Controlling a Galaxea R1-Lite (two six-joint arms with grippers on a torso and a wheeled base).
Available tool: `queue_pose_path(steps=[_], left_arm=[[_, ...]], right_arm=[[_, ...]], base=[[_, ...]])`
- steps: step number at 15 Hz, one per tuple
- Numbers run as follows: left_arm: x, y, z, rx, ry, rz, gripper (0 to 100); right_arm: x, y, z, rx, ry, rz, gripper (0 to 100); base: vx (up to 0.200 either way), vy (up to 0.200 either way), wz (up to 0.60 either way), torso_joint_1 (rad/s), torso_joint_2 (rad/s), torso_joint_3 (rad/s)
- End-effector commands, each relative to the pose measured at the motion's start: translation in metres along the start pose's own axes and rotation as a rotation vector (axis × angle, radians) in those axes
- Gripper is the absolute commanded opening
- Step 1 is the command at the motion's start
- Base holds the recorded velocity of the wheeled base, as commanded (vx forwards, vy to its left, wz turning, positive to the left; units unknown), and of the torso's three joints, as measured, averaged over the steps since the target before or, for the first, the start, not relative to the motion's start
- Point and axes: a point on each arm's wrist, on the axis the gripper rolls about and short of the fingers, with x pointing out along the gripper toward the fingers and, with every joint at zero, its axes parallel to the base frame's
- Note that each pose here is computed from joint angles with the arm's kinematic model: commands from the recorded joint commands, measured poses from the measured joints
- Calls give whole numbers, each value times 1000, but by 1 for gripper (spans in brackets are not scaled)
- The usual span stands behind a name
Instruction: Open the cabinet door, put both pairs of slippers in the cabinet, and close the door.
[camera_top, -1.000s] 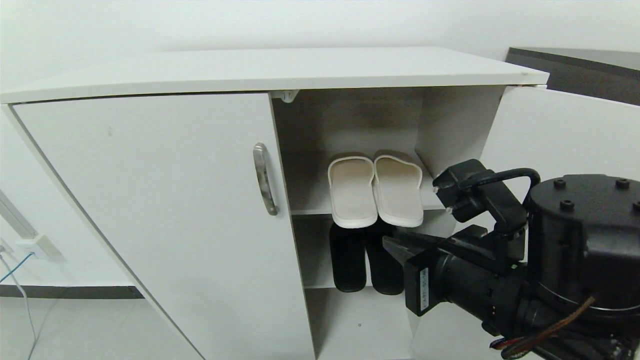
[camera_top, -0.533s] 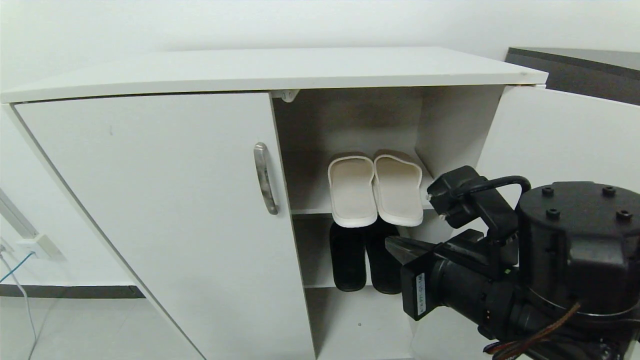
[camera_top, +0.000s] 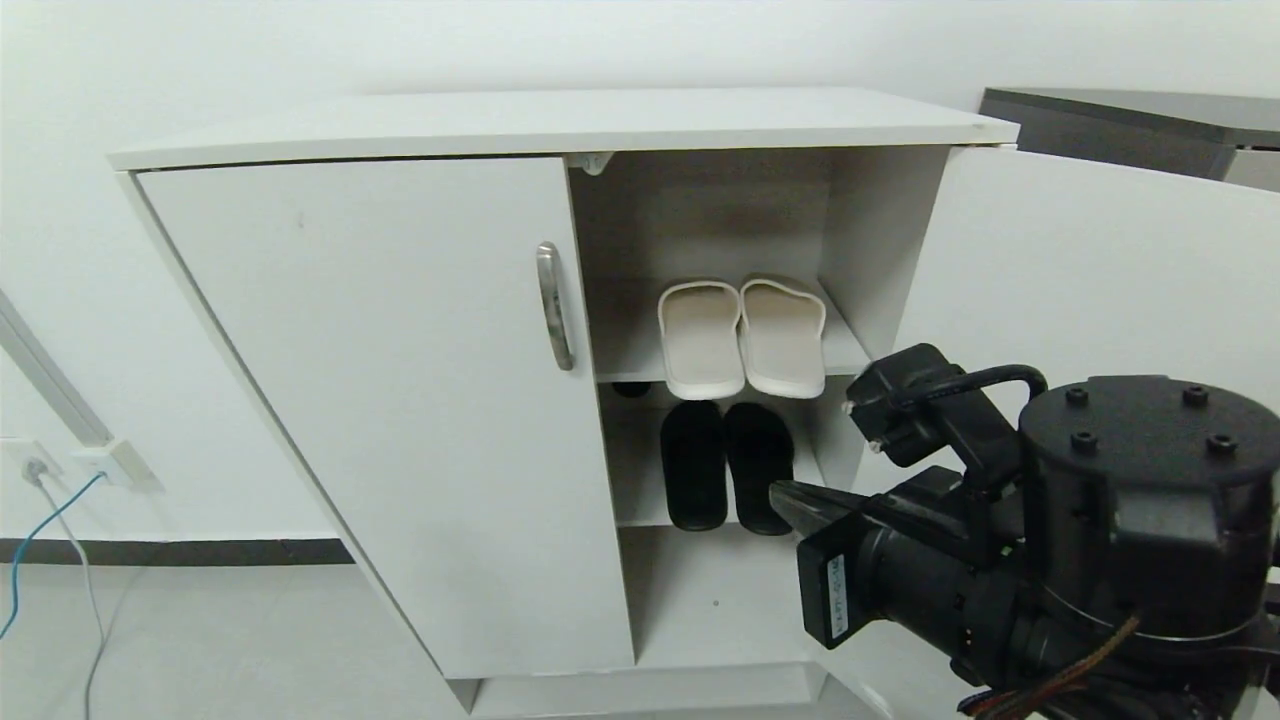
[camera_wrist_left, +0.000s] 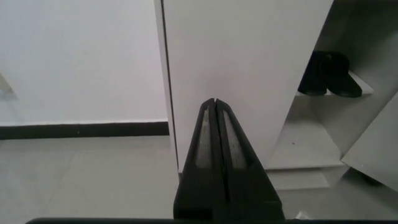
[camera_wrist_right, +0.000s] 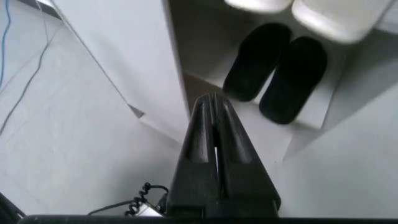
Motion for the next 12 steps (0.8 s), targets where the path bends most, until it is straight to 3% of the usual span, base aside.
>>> queue_pose_path(steps=[1,6,12], left_arm=[[0,0,0,0,0,1,0],[0,0,0,0,0,1,0],[0,0,0,0,0,2,0]], right_arm=[[2,1,-2,-4,8,-1,0],[8,0,-10,-13,32,-11,0],[9,-4,-18,-33,47,-26,0]], base=[[-200,0,0,2,2,7],[-200,0,0,1,5,2],[0,0,0,0,0,0]])
